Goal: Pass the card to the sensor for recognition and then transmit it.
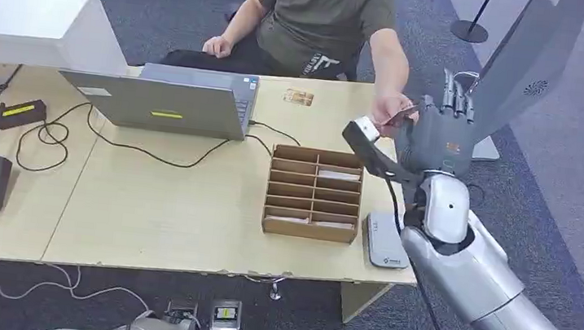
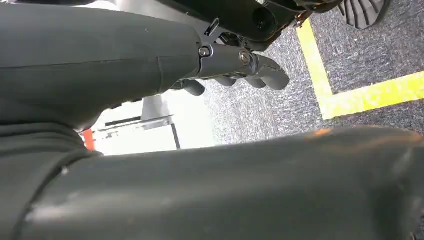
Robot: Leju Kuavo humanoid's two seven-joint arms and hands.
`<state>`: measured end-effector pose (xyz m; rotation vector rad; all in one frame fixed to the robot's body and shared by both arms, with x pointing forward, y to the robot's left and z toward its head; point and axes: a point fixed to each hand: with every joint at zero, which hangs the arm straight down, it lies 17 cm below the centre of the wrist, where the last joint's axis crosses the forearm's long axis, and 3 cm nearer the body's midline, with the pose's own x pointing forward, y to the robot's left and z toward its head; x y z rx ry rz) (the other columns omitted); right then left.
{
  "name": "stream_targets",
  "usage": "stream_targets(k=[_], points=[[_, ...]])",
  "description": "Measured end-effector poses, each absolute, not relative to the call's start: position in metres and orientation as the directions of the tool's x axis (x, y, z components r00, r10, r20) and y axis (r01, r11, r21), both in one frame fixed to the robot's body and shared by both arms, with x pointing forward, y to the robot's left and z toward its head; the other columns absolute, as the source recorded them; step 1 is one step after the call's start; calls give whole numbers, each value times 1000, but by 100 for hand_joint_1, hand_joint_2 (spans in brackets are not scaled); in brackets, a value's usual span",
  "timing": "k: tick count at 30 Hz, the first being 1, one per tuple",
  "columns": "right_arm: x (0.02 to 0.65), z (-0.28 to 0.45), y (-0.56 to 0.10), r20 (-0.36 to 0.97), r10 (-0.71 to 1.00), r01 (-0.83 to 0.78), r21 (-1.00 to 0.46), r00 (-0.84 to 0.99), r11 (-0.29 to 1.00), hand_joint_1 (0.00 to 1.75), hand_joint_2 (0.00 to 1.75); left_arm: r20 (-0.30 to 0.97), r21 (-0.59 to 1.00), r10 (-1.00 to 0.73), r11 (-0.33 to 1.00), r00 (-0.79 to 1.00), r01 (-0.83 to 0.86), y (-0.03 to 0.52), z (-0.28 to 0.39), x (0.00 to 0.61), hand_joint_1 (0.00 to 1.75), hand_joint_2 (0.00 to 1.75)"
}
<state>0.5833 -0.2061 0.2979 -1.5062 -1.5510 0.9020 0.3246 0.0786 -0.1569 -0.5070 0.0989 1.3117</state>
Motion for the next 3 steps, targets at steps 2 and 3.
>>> stream_targets(k=[2,3], points=[[584,295,-207,38,999,442,-897,10,30,0,0,-351,-295,897,166,268,-941,78,-157,324,0,0],[584,294,-208,28,1000,443,-896,13,19,0,0,-352,-294,897,166,268,-941,78,-157,323,0,0]])
